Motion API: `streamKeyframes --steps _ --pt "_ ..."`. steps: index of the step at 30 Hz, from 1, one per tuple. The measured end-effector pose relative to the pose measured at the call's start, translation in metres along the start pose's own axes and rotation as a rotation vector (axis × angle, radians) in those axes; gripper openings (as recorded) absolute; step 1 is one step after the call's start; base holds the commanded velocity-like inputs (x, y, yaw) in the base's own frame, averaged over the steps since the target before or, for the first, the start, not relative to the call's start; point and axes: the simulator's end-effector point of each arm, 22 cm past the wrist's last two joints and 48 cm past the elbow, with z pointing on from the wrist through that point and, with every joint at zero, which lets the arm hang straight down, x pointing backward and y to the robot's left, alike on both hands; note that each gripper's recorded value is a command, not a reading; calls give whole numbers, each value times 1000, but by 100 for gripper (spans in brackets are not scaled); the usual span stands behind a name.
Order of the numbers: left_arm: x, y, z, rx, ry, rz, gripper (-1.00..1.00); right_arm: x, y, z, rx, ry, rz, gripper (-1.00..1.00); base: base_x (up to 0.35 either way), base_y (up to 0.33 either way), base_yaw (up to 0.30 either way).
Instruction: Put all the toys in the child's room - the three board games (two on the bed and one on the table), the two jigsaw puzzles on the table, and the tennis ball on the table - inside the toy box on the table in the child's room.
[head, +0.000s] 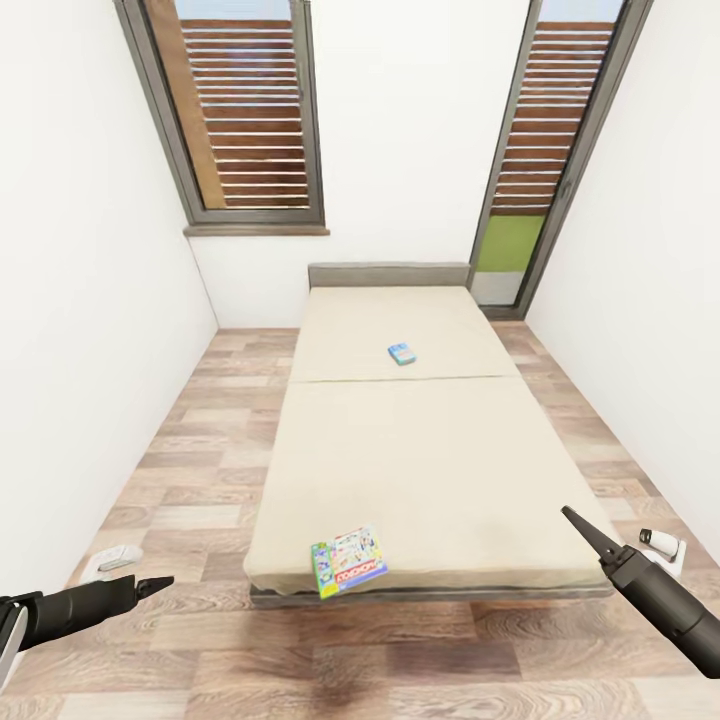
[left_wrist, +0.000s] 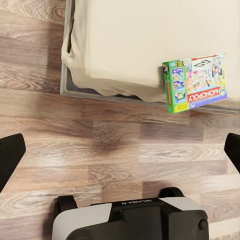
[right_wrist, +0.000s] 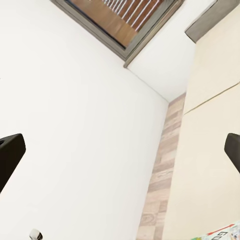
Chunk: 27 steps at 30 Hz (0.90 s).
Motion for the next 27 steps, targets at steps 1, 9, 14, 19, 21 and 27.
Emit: streamKeyframes --steps 1,9,14,19,21,27 --pt "0 0 0 0 -1 1 100 0 1 0 -1 -1 -1 100 0 -111 0" --pt "-5 -3 -4 4 -13 5 100 -4 5 0 -9 -7 -8 100 0 -176 0" --pt "-7 -4 -7 6 -21 8 100 -6 8 -1 -15 -11 -12 100 0 -160 0" --pt "-10 -6 -9 9 -29 10 100 -8 11 -1 -19 -15 -16 100 0 -42 0" --pt "-11 -7 -10 10 -32 12 100 -9 12 -1 -17 -17 -18 100 0 -86 0" --pt "-12 -8 -11 11 -36 13 100 -11 10 -1 0 -19 -23 100 0 -193 0"
